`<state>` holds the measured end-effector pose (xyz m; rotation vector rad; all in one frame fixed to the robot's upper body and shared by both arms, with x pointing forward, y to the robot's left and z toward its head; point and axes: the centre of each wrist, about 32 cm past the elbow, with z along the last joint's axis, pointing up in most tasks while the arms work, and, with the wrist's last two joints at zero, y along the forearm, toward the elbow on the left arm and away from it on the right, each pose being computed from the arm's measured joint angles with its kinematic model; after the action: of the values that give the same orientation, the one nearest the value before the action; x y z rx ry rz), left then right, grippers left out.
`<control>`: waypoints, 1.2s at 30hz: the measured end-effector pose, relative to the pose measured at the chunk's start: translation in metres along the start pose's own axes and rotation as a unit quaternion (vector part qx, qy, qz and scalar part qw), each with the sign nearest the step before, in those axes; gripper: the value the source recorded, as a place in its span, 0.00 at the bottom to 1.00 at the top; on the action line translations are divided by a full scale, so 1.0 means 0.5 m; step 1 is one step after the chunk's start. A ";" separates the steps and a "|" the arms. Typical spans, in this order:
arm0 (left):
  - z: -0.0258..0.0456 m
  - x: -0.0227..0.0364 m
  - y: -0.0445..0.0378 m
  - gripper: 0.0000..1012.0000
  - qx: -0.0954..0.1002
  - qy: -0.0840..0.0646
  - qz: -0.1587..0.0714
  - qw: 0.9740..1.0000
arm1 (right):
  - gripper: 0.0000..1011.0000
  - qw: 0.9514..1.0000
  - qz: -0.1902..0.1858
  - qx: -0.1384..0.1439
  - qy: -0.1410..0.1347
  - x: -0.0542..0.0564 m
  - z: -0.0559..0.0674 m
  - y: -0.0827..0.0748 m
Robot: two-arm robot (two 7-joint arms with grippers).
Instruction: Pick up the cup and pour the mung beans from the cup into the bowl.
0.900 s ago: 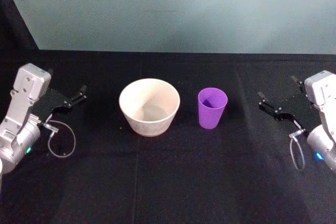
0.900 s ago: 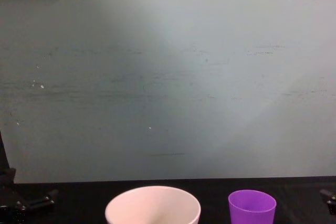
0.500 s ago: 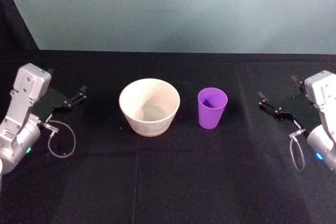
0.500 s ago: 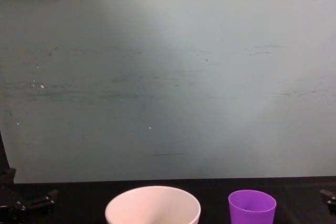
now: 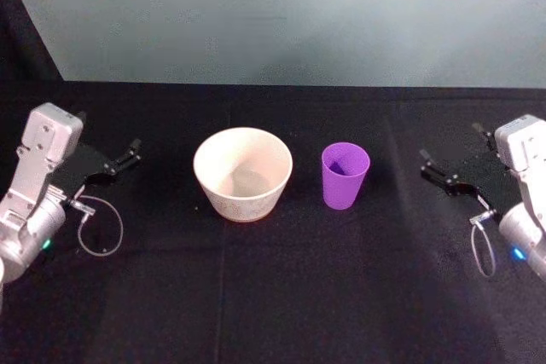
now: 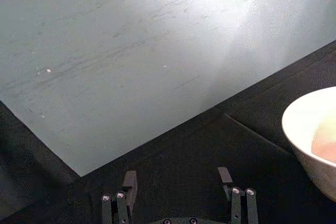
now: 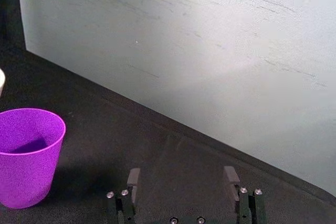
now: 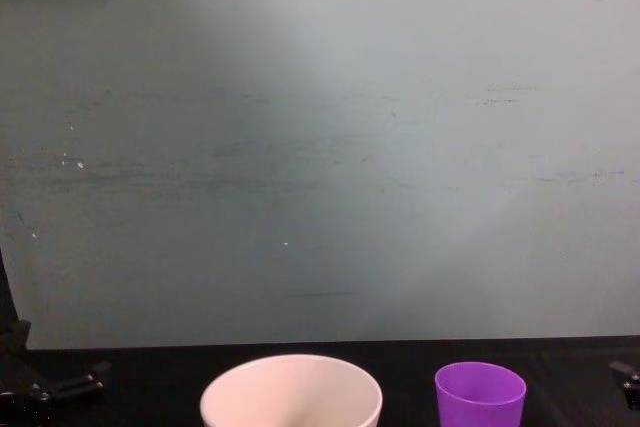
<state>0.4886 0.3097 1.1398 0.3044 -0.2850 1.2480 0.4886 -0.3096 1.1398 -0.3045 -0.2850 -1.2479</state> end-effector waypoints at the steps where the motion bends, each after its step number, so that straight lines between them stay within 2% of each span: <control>1: 0.000 0.000 0.000 0.99 0.000 0.000 0.000 1.000 | 0.99 1.000 0.000 0.000 0.000 0.000 0.000 0.000; 9: 0.000 0.000 0.000 0.99 0.000 0.000 0.000 1.000 | 0.99 1.000 0.000 0.000 0.000 0.000 0.000 0.000; 19: 0.000 0.000 0.000 0.99 0.000 0.000 0.000 1.000 | 0.99 0.998 0.058 -0.001 0.026 -0.021 -0.009 -0.019; 23: 0.000 0.000 0.000 0.99 0.000 0.000 0.000 1.000 | 0.99 0.996 0.082 0.001 0.043 -0.026 -0.009 -0.028; 28: 0.000 0.000 0.000 0.99 0.000 0.000 0.000 1.000 | 0.99 0.990 0.121 0.000 0.075 -0.033 -0.009 -0.036; 36: 0.000 0.000 0.000 0.99 0.000 0.000 0.000 1.000 | 0.99 0.982 0.159 0.008 0.102 -0.053 -0.005 -0.033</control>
<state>0.4886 0.3097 1.1398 0.3045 -0.2850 1.2479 0.4653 -0.2917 1.1287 -0.1963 -0.0650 -0.9522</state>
